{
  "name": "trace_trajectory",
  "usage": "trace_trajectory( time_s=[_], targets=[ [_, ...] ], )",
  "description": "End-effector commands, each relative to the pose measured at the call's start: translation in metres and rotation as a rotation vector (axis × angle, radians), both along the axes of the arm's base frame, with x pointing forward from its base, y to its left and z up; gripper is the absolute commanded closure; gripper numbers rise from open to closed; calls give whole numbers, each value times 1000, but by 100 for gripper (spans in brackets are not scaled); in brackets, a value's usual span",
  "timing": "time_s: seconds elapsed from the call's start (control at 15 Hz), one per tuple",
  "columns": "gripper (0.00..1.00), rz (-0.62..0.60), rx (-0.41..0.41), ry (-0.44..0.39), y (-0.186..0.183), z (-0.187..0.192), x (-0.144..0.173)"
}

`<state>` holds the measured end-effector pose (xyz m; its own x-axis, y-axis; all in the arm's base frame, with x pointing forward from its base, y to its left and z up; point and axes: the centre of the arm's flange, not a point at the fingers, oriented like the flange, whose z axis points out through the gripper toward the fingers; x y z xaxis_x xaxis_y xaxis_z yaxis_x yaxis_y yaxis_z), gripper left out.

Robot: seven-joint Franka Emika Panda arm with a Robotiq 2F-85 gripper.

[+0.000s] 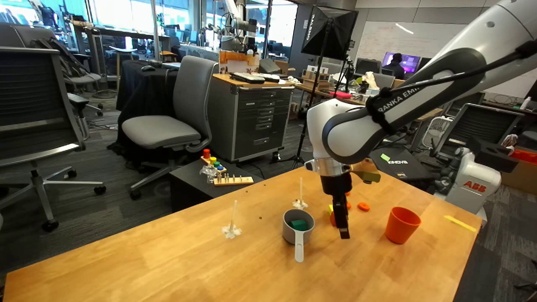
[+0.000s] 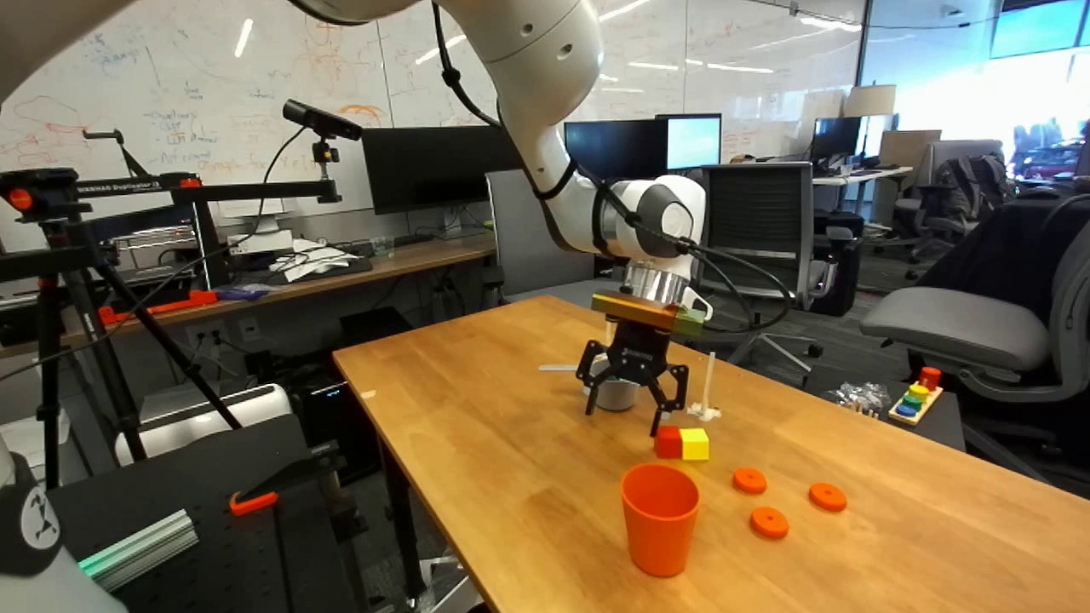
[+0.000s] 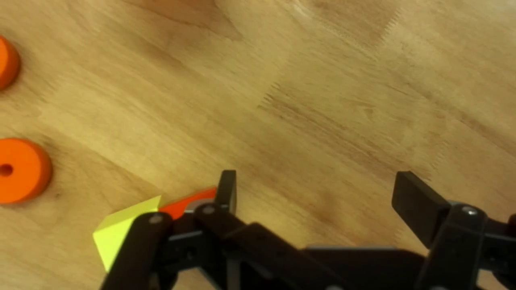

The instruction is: Pick up the yellow, green and orange objects and put them in the silver cup then pick up the other three orange objects and put them in the orange cup

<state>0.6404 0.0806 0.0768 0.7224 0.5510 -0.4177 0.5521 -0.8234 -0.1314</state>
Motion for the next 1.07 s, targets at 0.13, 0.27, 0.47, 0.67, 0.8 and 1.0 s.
trace_trajectory(
  time_s=[0.13, 0.27, 0.47, 0.67, 0.8, 1.0],
  targets=[
    [0, 15, -71, 27, 5, 47, 10],
    [0, 28, -79, 40, 10, 79, 8],
    [0, 50, -137, 37, 0, 122, 15],
    [0, 54, -231, -1, -26, 148, 28],
    [0, 6, -273, -45, -53, 157, 49],
    [0, -8, -246, -53, -58, 156, 40]
  ],
)
